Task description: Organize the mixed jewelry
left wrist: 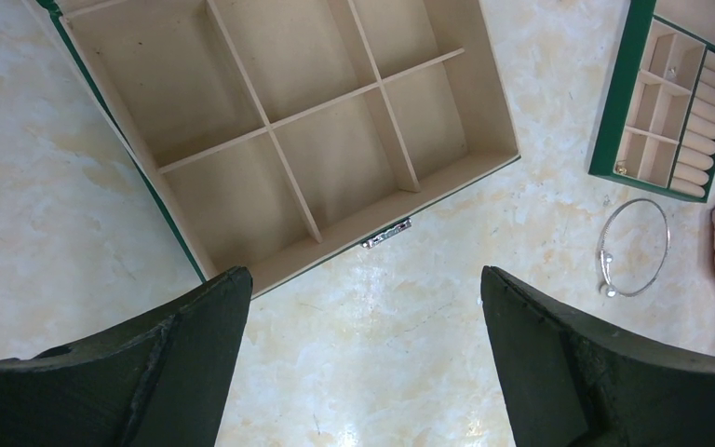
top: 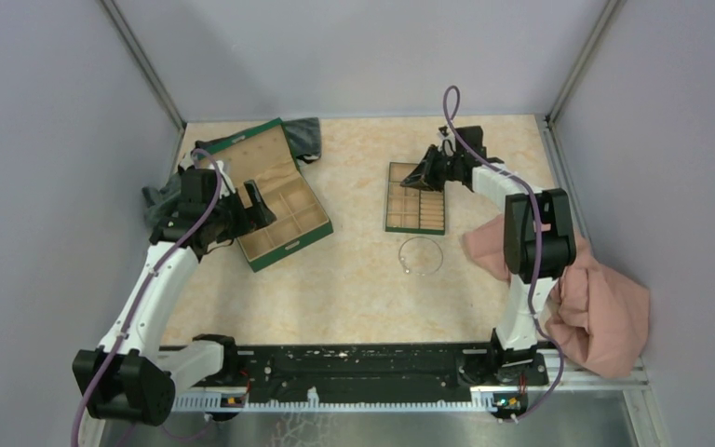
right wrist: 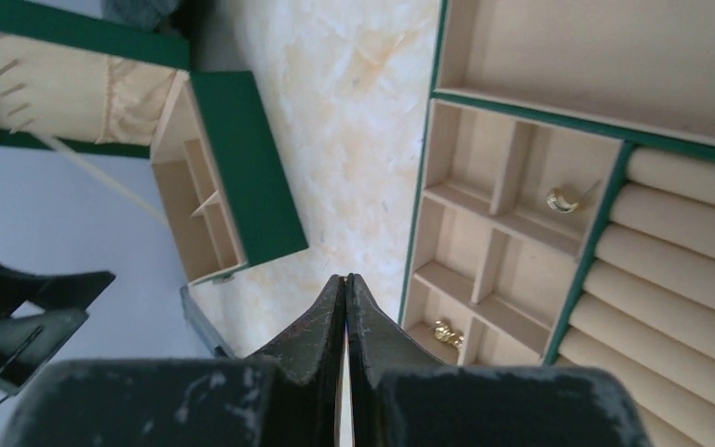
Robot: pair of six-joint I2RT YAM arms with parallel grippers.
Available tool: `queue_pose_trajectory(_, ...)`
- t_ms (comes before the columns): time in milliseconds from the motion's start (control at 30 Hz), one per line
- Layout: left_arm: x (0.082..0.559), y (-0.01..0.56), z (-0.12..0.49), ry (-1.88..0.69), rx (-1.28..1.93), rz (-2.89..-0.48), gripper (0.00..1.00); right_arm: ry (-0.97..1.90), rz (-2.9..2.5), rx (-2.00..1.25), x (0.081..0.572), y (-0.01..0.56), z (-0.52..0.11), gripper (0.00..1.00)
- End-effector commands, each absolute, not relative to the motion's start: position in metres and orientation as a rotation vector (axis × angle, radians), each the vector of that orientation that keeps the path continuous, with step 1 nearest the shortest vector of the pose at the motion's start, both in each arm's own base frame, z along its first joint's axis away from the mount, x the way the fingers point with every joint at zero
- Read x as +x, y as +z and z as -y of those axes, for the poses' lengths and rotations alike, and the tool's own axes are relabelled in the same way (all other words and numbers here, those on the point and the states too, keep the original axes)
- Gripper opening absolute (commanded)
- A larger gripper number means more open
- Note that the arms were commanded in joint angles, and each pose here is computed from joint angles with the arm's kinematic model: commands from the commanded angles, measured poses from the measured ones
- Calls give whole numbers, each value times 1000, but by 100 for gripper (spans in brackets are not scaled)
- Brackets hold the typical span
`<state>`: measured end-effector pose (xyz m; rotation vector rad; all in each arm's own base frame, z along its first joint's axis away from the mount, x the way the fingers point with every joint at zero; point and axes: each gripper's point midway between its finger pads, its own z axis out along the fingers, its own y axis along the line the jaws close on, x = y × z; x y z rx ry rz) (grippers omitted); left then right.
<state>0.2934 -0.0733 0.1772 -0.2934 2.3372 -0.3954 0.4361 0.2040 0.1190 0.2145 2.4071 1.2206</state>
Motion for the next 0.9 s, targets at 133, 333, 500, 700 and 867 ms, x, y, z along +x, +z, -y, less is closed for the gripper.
queue_pose_trajectory(133, 301, 179, 76, -397, -263, -2339, 99, 912, -2391, 214, 468, 108, -175, 0)
queue_pose_trajectory(333, 302, 184, 83, -440, -200, -2328, 99, 869, -2411, 215, 471, 99, -173, 0)
queue_pose_trajectory(500, 301, 187, 98, -524, -65, -2314, 99, 797, -2405, 237, 474, 96, -165, 0)
queue_pose_trajectory(700, 307, 189, 126, -543, 89, -2320, 99, 744, -2391, 198, 475, 96, -168, 0)
queue_pose_trajectory(867, 322, 205, 166, -573, 245, -2230, 99, 689, -2398, 173, 479, 93, -169, 0)
